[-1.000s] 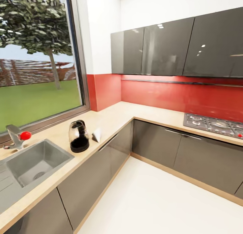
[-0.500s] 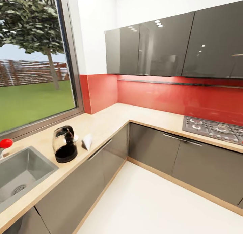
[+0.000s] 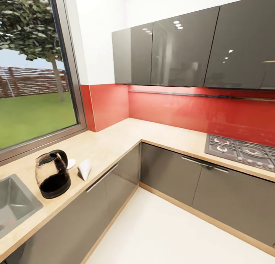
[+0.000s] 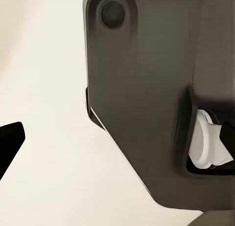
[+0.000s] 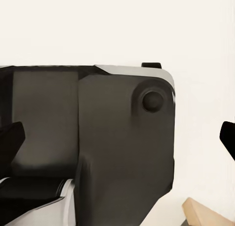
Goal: Set up a coffee station on the kitchen countertop: keep the coffee maker on the countertop, move the bottle of coffee from the kitchen shelf to the counter next to the coffee maker, place a paper coffee filter on top of the coffee maker, put the saucer next to the coffee maker with the coffee cup on the saucer, and place the electric kettle next to the coffee maker.
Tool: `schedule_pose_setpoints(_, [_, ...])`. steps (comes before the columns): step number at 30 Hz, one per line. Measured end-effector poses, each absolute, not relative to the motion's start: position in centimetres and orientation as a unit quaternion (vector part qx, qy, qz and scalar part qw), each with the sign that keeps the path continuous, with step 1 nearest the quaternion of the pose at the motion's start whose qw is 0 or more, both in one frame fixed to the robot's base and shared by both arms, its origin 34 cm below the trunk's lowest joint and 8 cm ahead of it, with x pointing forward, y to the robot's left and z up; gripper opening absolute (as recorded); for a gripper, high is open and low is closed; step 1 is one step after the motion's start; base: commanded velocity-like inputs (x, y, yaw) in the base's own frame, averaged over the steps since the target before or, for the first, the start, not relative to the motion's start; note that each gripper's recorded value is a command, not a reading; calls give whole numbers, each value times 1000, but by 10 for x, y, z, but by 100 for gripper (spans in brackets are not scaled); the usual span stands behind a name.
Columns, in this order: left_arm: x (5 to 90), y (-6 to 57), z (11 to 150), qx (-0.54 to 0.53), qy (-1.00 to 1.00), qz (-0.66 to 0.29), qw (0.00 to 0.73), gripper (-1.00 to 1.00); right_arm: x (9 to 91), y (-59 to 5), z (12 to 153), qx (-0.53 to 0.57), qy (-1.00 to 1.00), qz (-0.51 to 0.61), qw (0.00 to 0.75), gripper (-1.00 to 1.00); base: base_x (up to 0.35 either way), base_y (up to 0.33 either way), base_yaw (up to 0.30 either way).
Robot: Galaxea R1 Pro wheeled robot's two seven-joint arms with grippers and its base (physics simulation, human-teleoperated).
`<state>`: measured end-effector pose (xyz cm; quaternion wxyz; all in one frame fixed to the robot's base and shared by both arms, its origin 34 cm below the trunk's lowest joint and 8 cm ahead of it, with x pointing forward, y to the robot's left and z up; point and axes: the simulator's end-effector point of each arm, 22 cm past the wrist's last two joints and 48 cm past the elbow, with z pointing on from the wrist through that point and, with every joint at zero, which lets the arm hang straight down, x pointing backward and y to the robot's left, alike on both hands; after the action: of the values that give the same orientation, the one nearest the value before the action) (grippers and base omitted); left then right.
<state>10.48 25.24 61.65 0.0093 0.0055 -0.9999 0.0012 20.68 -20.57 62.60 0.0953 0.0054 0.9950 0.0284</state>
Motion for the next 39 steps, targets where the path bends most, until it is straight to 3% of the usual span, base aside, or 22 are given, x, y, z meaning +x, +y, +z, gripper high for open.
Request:
schedule_pose_setpoints(11, [105,252,616,5,-1000,1,9,100,207,-207,626,5,995,28,95,100,252,-234,55])
schedule_pose_setpoints(39, [106,251,616,6,-1000,2,9,100,207,-207,626,5,995,28,95,100,131,-292,273])
